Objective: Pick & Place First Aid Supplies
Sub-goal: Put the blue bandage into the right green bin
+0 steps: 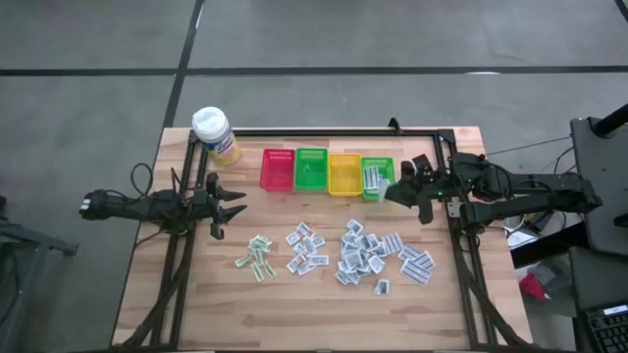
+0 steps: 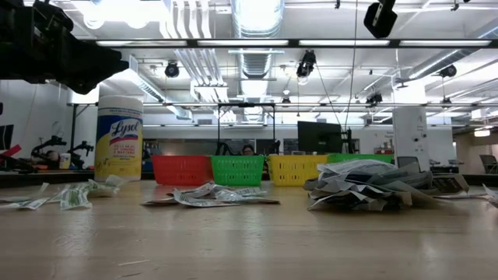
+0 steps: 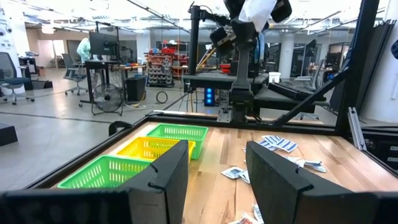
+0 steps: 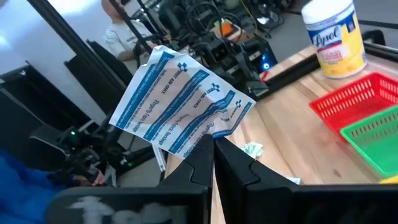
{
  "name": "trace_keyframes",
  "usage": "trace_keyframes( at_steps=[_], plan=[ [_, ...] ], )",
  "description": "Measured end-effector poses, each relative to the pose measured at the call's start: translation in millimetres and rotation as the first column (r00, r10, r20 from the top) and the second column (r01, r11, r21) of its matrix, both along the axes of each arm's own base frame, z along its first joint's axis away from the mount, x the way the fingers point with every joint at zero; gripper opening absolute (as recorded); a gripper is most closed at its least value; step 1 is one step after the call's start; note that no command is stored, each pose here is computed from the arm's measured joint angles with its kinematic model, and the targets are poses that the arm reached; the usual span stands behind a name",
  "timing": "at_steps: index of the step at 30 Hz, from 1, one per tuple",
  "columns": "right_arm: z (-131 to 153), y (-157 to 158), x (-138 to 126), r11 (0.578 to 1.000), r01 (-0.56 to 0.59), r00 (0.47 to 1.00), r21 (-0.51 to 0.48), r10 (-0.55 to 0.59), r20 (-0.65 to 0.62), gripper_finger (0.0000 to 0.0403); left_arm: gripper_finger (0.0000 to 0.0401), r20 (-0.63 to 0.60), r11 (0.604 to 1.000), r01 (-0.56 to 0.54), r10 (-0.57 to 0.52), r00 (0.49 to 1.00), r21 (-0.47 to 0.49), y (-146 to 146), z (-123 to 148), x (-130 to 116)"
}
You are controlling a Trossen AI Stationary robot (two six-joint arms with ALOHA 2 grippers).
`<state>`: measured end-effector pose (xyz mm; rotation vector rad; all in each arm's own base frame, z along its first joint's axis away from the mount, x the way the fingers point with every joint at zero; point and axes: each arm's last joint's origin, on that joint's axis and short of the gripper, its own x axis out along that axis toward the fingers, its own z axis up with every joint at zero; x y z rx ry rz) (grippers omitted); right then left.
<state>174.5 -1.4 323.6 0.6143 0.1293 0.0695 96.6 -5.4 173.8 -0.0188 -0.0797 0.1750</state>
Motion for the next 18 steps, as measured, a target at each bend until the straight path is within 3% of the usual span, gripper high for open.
trace_keyframes(
  at_steps=[5,9,14,18],
  plan=[
    [-5.1,-0.6,3.3,0.999,0.019,0.999,0.031,-0.018,-0.03,0.0008,0.0158,0.0,1.0,0.0,0.0,1.0,0.0,0.0,0.1,0.0],
    [-21.7,-4.7,12.6,0.983,0.169,0.973,0.077,-0.154,-0.173,0.0008,0.0158,0.0,1.0,0.0,0.0,1.0,0.0,0.0,0.1,0.0],
    [-56.2,-8.3,23.7,0.945,0.323,0.855,0.052,-0.268,-0.444,0.0008,0.0158,0.0,1.0,0.0,0.0,1.0,0.0,0.0,0.1,0.0],
    [-76.6,-13.1,30.8,0.909,0.416,0.744,0.002,-0.339,-0.576,0.0008,0.0158,0.001,1.0,0.0,0.0,1.0,-0.002,0.0,0.2,0.0]
  ],
)
